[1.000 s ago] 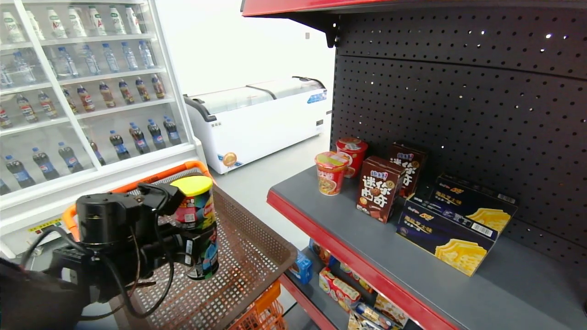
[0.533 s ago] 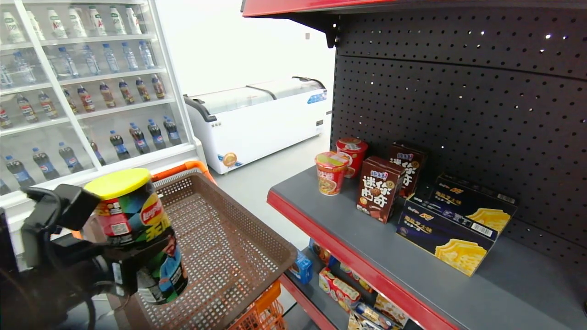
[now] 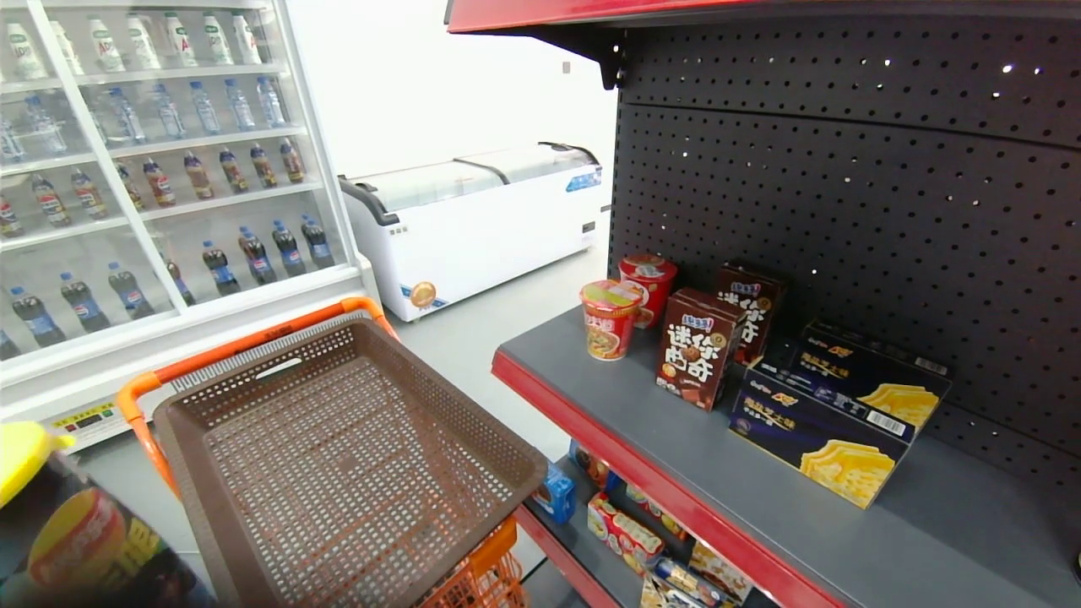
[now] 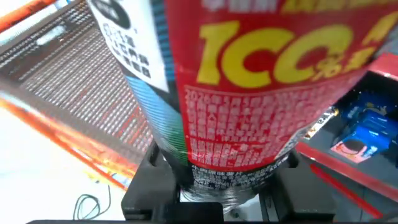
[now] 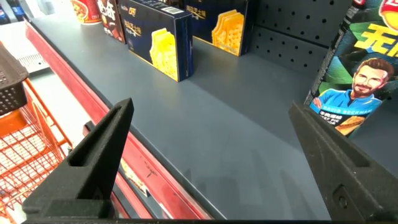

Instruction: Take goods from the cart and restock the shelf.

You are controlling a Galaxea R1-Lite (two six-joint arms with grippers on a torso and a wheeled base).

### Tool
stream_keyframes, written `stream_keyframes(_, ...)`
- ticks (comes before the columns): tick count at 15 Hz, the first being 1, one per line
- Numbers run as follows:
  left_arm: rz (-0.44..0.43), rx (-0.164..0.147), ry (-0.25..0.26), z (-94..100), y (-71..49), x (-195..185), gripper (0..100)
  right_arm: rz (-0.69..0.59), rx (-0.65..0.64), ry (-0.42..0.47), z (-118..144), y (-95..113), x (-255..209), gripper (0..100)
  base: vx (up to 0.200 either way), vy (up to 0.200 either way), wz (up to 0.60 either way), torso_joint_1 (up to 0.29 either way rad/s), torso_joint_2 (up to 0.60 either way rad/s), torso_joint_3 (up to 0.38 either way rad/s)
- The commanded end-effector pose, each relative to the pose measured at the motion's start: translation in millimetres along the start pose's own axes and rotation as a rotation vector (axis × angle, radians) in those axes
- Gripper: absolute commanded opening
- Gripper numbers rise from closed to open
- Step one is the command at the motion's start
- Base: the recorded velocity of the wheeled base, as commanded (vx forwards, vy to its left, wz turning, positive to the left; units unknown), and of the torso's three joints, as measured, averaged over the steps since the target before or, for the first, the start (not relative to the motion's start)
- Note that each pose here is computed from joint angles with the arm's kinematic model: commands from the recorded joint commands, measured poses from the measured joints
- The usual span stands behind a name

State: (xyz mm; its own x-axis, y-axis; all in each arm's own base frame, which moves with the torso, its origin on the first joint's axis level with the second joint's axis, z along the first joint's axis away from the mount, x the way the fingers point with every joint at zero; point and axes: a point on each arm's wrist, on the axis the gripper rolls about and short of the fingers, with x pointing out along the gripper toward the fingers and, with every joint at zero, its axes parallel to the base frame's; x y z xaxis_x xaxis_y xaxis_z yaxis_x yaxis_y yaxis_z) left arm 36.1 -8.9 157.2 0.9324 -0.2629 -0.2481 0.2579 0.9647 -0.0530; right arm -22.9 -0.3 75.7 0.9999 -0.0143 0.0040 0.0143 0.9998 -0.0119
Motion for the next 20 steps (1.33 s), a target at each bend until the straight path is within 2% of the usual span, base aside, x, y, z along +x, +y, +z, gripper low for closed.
stream_keyframes(1, 0.05, 0.015, -0.139, -33.4, -0.8, -43, 0, 0.005, -0.002, 0.001, 0, 0, 0, 100, 0.0, 0.0, 0.0, 0.0, 0.0, 0.0)
stream_keyframes(4, 0.092, 0.01, -0.129, -46.3, 0.0, -52, 0, 0.007, 0.013, 0.001, 0, 0, 0, 100, 0.0, 0.0, -0.4, -0.002, 0.0, 0.005)
stream_keyframes(8, 0.091, 0.011, -0.098, -48.4, 0.4, -49, 0, 0.005, 0.012, 0.001, 0, 0, 0, 100, 0.0, 0.0, -0.6, 0.003, 0.0, 0.007)
stream_keyframes(13, 0.093, 0.01, -0.133, -49.4, 0.1, -54, 0, 0.007, 0.01, 0.001, 0, 0, 0, 100, 0.0, 0.0, -0.6, -0.002, 0.0, 0.001)
stream_keyframes(20, 0.094, 0.009, -0.143, -53.6, 0.2, -54, 0, 0.007, 0.01, 0.001, 0, 0, 0, 100, 0.0, 0.0, -0.6, 0.004, 0.0, 0.0)
